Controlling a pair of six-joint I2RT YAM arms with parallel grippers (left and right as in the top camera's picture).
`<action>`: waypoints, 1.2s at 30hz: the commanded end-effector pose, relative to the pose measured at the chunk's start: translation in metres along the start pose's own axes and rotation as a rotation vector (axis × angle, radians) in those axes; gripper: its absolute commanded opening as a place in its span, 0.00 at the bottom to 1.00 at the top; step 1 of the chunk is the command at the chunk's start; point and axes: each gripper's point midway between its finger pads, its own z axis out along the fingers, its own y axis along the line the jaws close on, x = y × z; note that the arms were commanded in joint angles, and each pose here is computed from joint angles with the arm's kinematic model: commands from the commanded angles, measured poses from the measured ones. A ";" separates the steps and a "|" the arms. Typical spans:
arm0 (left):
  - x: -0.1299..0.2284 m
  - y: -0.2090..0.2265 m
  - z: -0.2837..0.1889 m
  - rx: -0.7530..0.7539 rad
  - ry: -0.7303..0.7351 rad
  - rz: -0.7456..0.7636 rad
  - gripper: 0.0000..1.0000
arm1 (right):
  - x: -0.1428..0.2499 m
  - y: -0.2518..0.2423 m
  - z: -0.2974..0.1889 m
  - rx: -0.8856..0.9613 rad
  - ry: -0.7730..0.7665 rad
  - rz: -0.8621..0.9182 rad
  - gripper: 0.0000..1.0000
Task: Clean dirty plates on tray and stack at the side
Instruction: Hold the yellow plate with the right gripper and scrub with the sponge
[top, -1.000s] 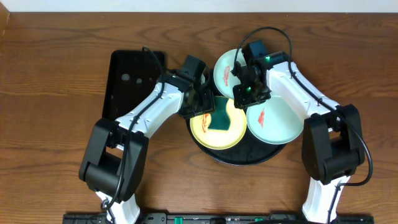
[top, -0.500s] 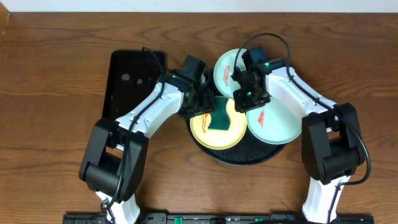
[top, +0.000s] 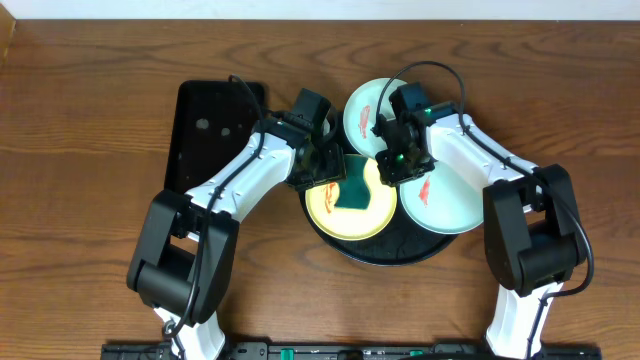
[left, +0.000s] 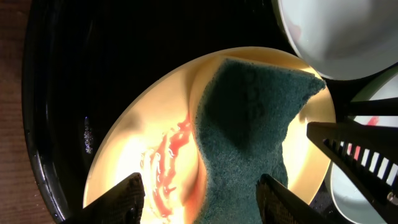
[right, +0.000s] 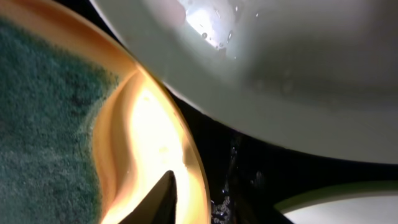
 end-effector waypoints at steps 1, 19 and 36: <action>0.001 0.002 0.001 0.004 0.009 0.010 0.59 | 0.002 0.004 0.005 0.004 0.009 -0.008 0.22; 0.017 -0.024 0.009 0.045 0.034 0.077 0.59 | -0.001 0.004 0.005 0.005 -0.003 0.046 0.02; 0.023 -0.008 0.037 -0.102 0.021 0.116 0.59 | -0.001 0.004 0.005 0.005 -0.005 0.049 0.01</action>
